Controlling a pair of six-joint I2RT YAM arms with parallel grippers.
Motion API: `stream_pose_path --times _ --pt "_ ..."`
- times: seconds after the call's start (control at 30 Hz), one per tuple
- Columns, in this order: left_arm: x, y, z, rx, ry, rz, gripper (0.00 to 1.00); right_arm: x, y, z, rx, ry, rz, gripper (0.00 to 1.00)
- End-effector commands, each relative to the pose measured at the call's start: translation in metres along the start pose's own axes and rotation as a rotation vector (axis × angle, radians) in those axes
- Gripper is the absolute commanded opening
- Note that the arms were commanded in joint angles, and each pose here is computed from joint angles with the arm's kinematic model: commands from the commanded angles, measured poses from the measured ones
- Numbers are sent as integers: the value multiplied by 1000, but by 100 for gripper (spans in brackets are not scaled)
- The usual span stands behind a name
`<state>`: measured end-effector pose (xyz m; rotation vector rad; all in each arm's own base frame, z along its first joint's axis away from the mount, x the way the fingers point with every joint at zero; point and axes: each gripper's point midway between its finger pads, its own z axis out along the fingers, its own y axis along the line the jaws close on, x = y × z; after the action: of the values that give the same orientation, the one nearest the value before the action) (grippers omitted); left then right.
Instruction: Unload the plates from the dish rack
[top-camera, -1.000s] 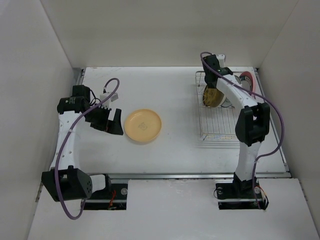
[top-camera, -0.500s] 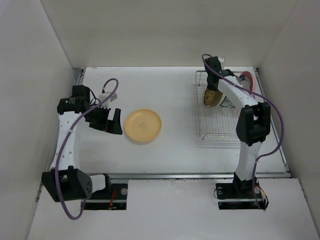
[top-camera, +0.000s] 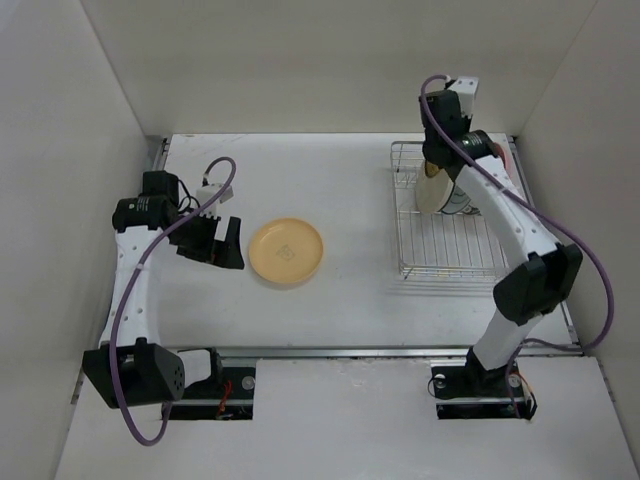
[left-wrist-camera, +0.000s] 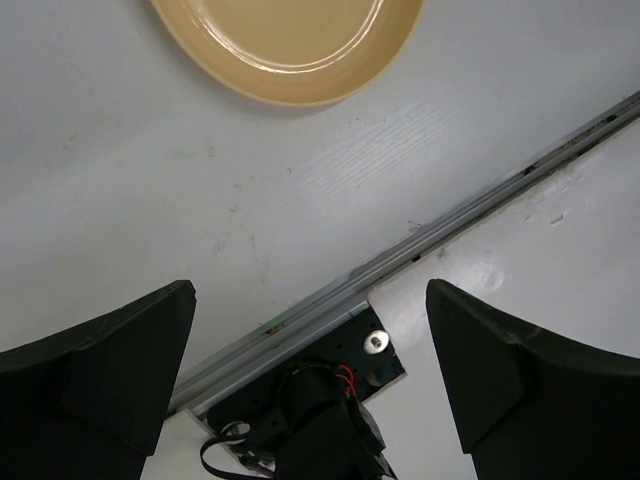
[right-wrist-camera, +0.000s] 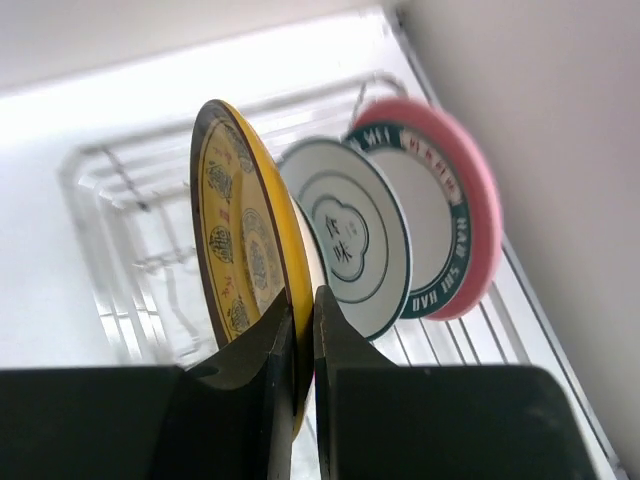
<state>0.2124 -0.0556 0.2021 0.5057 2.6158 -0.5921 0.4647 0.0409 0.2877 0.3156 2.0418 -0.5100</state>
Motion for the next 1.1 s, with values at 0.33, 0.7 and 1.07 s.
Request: stream_pose_path --times 0.33,0.7,1.07 --pt "-56 -18 -27 21 -238 40 99 9 179 -193 -1189 -136 66 0" --pt "-47 1 18 31 -108 -27 99 99 272 -327 -1976 43 -134 0" --pt "-27 -14 38 80 12 35 41 120 296 -351 -2069 90 -141 0"
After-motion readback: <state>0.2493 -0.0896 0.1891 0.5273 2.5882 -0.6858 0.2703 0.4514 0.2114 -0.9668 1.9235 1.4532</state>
